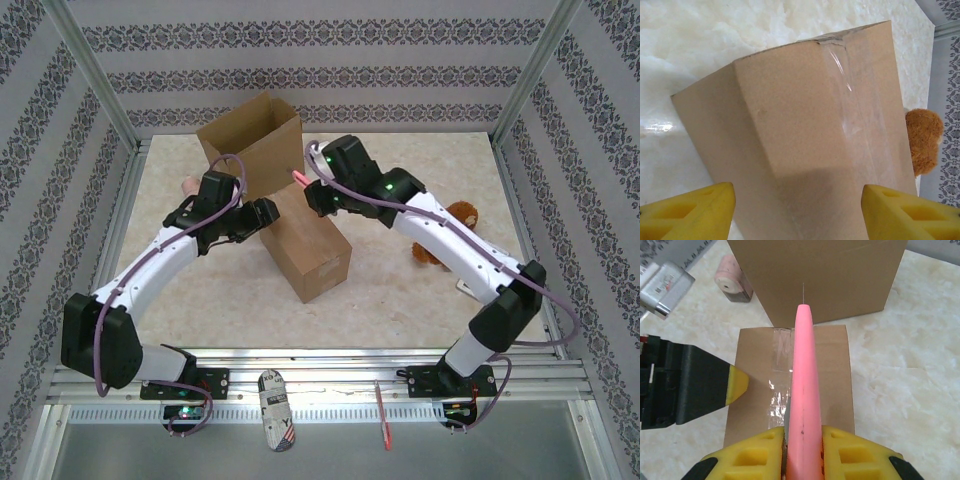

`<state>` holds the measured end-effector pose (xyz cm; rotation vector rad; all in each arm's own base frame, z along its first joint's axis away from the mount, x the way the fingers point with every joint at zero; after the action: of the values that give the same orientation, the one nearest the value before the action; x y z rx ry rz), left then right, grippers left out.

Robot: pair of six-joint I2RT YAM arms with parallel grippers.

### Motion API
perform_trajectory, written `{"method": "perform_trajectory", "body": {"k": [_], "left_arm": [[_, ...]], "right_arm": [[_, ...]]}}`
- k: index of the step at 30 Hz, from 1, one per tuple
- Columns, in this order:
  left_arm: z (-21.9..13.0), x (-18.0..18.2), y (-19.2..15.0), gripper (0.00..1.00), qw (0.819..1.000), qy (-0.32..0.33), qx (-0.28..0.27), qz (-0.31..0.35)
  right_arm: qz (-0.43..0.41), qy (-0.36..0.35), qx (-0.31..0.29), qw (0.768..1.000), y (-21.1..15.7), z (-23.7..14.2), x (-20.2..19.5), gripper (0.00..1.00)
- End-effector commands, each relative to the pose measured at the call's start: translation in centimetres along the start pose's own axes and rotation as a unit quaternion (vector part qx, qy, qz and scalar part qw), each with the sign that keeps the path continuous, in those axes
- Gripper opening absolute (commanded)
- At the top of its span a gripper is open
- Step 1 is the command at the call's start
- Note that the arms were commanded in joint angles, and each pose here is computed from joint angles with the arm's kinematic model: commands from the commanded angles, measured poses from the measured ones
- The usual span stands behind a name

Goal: Unpack the express box

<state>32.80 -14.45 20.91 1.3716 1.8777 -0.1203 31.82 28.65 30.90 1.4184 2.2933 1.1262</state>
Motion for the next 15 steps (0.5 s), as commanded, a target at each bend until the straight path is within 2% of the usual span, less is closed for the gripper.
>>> {"method": "perform_trajectory", "body": {"k": [1,15], "left_arm": [[0.4,0.1,1.0,0.67,1.0,-0.021,-0.018,-0.01],[1.8,1.4,0.1,0.64,0.997,-0.067,-0.014,-0.035]], "right_arm": [[-0.025,-0.018,0.002,1.0,0.4,0.5,0.5,0.0],[-0.068,-0.061,0.039,0.995,-0.7,3.5,2.1,0.0]]}}
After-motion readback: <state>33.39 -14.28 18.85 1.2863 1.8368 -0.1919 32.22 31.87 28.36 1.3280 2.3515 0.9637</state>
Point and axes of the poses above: each hand's point on the last joint's axis, 136 mm out from that joint toward the fingers, its own z axis out along the fingers, its own x axis along the line the jaws close on, y = z × x, the point moved 4 cm from there along -z, back along the fingers, and after that the axes turned 3 degrees about z, right-handed, at the moved point
